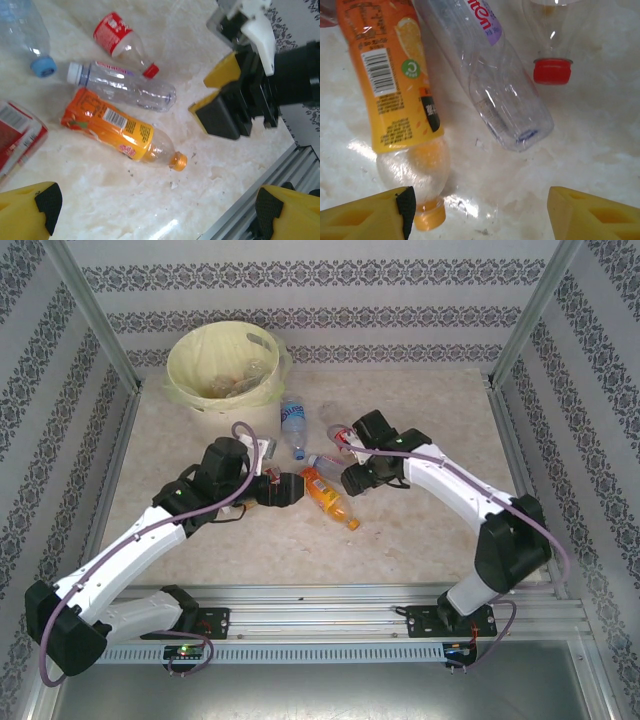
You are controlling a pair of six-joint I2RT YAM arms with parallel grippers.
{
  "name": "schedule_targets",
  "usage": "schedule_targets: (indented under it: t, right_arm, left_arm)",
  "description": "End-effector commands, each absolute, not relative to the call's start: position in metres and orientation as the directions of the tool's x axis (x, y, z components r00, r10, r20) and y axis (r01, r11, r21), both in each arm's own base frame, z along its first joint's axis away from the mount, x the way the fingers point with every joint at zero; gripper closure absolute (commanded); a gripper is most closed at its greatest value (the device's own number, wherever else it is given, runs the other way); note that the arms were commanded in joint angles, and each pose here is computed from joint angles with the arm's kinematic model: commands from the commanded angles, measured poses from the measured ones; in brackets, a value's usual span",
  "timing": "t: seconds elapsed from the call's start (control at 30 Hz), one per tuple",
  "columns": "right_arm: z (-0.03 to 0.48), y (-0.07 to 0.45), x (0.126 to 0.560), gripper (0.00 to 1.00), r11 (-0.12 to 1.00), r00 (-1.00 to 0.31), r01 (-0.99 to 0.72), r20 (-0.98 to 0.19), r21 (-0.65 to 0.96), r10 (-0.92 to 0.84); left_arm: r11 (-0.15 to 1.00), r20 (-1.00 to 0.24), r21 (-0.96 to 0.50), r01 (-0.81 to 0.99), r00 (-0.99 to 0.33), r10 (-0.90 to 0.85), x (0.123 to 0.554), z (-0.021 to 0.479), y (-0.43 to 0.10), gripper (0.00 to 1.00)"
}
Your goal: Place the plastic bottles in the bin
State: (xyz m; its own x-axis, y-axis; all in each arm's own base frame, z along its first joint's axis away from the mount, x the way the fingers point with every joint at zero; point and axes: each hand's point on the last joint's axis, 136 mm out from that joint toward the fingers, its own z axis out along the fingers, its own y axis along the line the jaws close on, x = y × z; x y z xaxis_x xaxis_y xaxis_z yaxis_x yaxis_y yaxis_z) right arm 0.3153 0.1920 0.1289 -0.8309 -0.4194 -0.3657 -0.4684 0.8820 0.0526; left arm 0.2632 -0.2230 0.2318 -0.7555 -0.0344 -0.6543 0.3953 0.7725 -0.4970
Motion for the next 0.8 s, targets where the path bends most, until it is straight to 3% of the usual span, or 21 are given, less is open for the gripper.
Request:
schedule_targets:
  t: [0.0,0.3,0.77]
  right_arm:
    - [0.122,0.194,0.338,0.30,0.872,-0.812,-0.489,-0.374,0.013,-0.449]
    - [0.081,0.188,0.369,0.31,0.876,-0.827,-0.482,-0.320,-0.017,-0.462]
    - [0.048,0.193,0.363,0.31,0.853,-0.830,-0.522,-0.239,0.018,-0.503]
  left_arm:
    - [0.723,-0.674,-0.554,0.413,-0.732,-0.098,0.262,0.246,-0.235,0.00]
    - [0.730,-0.650,-0.554,0.399,-0.756,-0.080,0.254,0.224,-0.241,0.00]
    - [0.736,-0.617,-0.556,0.386,-0.785,-0.054,0.255,0.204,-0.250,0.00]
